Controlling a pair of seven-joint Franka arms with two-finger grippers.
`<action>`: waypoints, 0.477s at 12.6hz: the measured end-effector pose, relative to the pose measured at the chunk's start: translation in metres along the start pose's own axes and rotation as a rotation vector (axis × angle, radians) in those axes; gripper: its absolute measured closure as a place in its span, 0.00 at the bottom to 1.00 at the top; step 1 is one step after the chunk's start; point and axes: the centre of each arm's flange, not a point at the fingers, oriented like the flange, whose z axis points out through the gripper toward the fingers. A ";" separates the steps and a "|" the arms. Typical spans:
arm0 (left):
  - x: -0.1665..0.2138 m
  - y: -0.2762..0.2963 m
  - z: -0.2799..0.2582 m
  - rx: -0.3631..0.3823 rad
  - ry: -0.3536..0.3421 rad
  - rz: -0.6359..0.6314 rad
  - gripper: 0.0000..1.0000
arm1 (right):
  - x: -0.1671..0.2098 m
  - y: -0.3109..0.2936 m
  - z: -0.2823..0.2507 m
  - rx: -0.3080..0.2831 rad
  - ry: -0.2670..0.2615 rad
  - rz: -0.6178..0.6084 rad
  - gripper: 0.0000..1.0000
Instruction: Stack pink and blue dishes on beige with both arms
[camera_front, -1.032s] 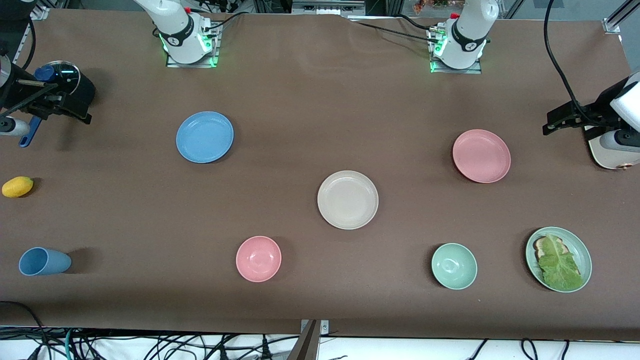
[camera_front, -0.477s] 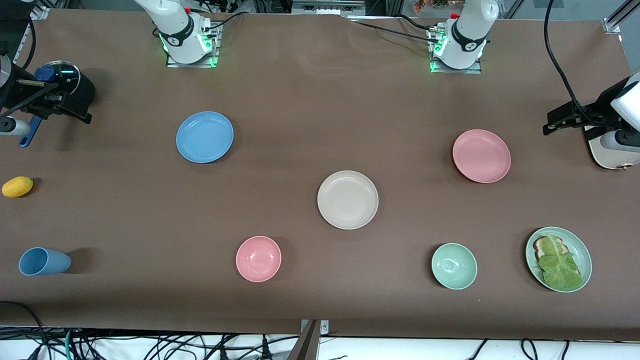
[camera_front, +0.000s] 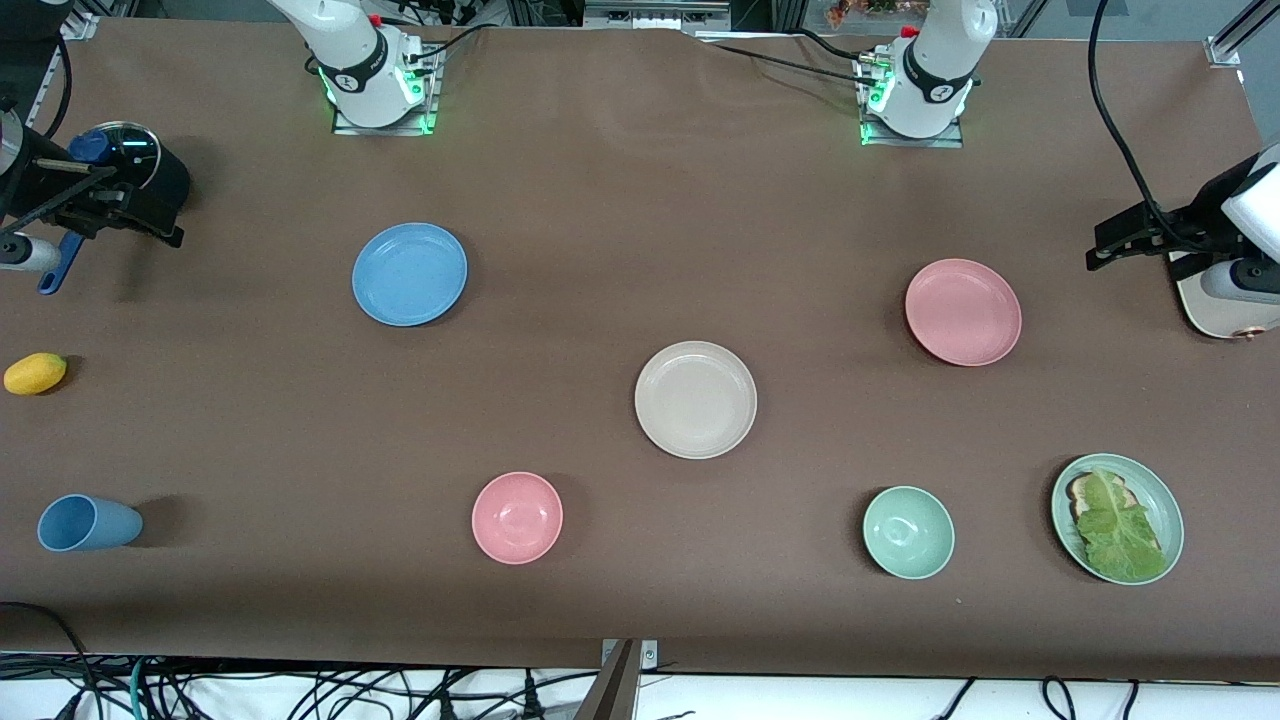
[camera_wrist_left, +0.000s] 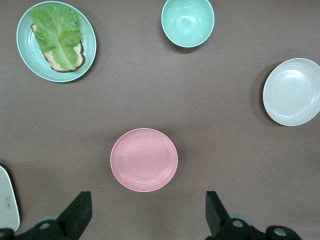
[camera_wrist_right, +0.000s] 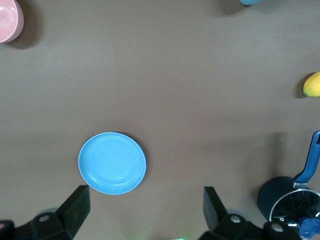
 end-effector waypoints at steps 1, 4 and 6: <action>0.003 -0.001 0.007 -0.001 -0.012 -0.001 0.00 | 0.000 0.000 0.000 0.000 0.000 0.000 0.00; 0.026 -0.007 0.049 -0.002 -0.080 -0.008 0.00 | 0.000 0.000 0.000 0.000 -0.001 0.000 0.00; 0.040 -0.011 0.074 0.005 -0.099 -0.010 0.00 | 0.000 0.000 0.000 0.000 -0.001 0.000 0.00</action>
